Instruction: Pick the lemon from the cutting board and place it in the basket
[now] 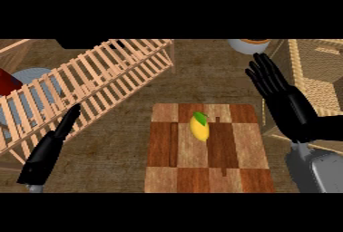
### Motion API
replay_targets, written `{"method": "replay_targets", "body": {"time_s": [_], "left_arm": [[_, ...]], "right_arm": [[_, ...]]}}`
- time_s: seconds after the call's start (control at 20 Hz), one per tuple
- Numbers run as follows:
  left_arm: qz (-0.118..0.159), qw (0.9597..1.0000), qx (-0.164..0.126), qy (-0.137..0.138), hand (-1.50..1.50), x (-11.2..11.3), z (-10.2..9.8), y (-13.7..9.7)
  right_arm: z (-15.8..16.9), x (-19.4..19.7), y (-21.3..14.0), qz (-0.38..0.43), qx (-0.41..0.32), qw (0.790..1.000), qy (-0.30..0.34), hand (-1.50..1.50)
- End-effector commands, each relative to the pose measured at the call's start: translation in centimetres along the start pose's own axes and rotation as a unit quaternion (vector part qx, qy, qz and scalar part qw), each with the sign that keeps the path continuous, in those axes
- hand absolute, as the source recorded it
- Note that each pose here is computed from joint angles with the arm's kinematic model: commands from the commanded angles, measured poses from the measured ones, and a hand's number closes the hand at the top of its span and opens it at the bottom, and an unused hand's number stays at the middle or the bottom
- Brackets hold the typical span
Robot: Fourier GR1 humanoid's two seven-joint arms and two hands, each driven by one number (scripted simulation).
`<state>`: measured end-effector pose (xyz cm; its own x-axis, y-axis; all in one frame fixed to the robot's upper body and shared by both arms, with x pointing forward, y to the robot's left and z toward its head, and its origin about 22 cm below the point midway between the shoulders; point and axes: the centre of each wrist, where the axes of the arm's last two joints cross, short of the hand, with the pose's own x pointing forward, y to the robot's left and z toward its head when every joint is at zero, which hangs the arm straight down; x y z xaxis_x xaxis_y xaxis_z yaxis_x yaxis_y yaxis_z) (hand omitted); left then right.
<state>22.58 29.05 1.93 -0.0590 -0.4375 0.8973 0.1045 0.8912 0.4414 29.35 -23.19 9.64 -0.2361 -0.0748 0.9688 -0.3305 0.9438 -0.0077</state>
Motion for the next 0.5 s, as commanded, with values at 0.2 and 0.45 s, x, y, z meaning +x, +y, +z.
{"method": "replay_targets", "body": {"time_s": [0.2,0.45], "left_arm": [[0.083,0.9948,0.052,0.028,0.0,1.6,-3.0,1.7],[0.129,0.9872,0.04,0.085,0.0,0.5,-3.1,0.2]], "right_arm": [[-7.5,2.9,0.0,-0.08,0.144,0.978,-0.127,1.5],[-7.3,5.7,6.3,0.124,0.395,0.887,-0.207,-1.5]]}}
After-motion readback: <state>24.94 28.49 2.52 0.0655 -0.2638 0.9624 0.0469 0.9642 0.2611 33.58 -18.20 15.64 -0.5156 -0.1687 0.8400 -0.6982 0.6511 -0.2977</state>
